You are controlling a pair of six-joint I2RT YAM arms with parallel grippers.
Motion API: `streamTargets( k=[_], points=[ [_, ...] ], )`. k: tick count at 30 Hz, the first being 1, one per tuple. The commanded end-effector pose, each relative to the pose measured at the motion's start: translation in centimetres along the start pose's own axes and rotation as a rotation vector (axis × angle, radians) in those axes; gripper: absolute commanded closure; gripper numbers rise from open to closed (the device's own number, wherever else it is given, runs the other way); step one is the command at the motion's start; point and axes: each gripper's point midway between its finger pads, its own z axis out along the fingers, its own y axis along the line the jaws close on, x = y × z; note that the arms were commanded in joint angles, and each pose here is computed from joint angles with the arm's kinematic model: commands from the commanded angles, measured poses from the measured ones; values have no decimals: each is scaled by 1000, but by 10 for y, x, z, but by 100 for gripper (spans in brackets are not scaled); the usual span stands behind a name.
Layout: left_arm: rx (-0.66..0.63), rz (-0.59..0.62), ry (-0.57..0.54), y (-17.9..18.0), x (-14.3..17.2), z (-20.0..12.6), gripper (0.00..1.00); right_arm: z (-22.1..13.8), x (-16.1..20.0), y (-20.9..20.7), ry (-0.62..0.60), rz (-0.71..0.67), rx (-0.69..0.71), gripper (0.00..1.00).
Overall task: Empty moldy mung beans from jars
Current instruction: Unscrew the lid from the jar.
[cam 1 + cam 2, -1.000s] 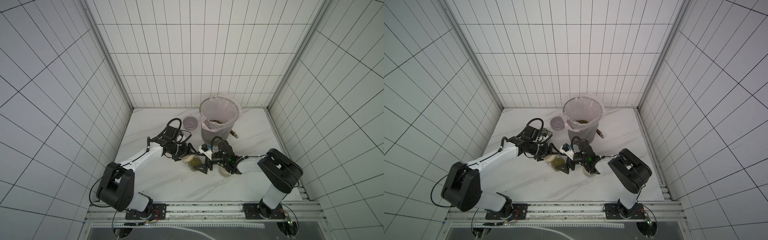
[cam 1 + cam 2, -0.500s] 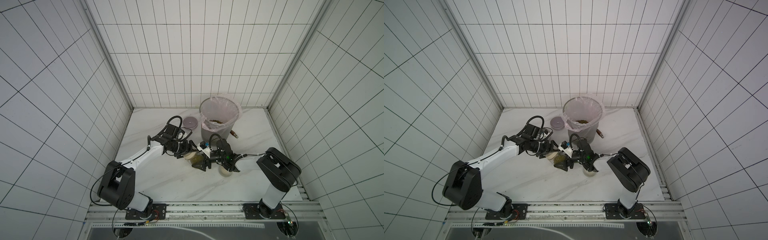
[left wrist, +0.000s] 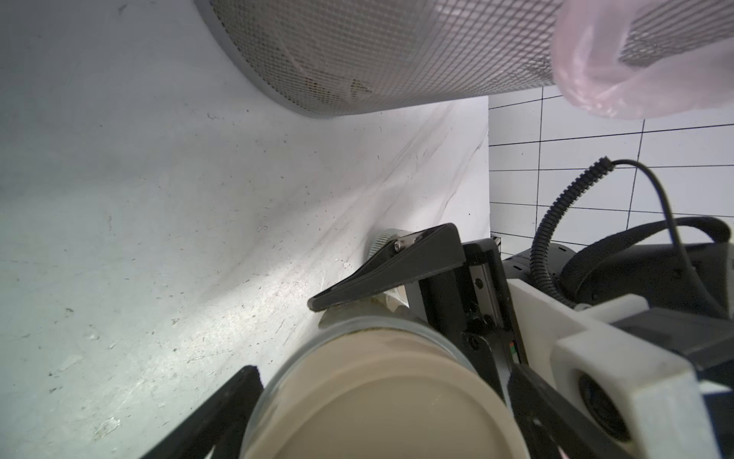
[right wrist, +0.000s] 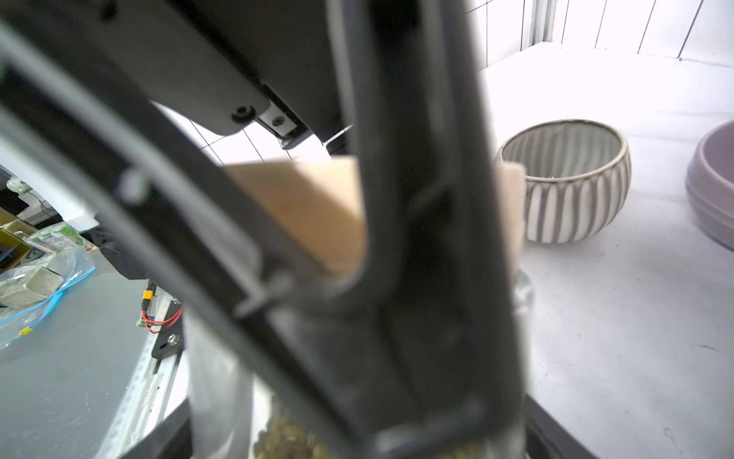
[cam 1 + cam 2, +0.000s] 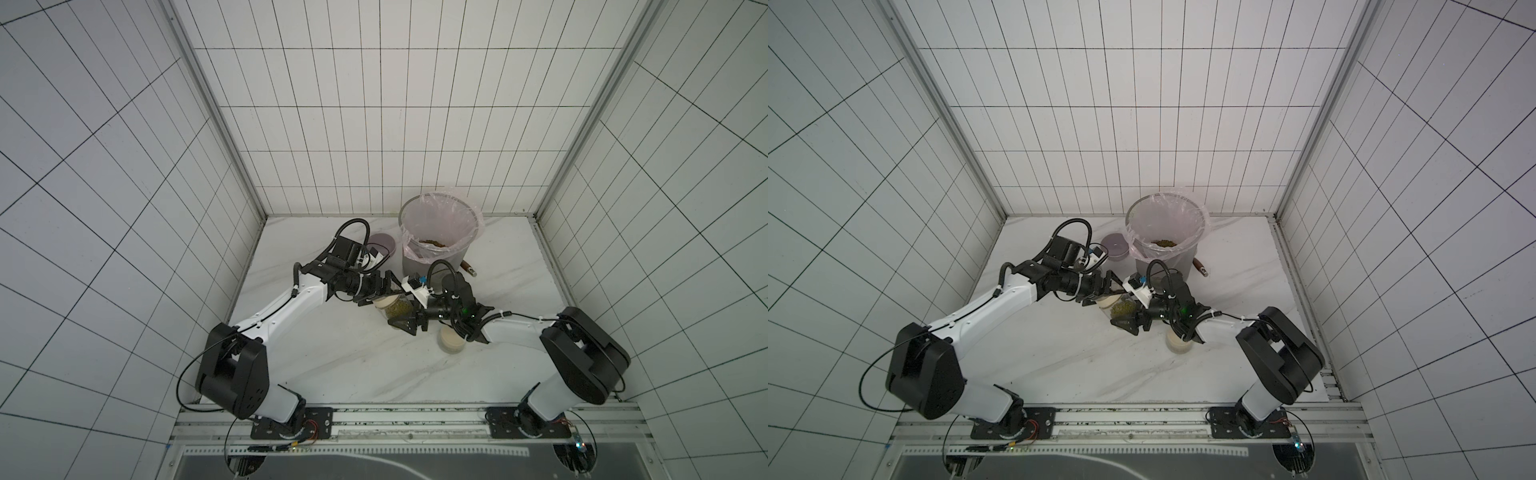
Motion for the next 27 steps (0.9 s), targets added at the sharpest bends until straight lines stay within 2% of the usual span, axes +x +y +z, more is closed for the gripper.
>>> streamTargets(
  k=[1, 10, 15, 22, 27],
  points=[
    [57, 104, -26, -22, -9, -6, 4, -9, 4, 19, -1, 36, -68, 30],
    [120, 190, -86, -41, -17, -23, 4, -18, 4, 22, -12, 130, -100, 30],
    [150, 302, -145, -49, -20, -41, 4, -30, -11, 25, -46, 163, -123, 30],
    [277, 558, -282, -72, -14, -71, 3, -48, -33, 36, -66, 151, -135, 30],
    [333, 625, -288, -73, -4, -68, 3, -53, -43, 42, -71, 137, -131, 30]
  ],
)
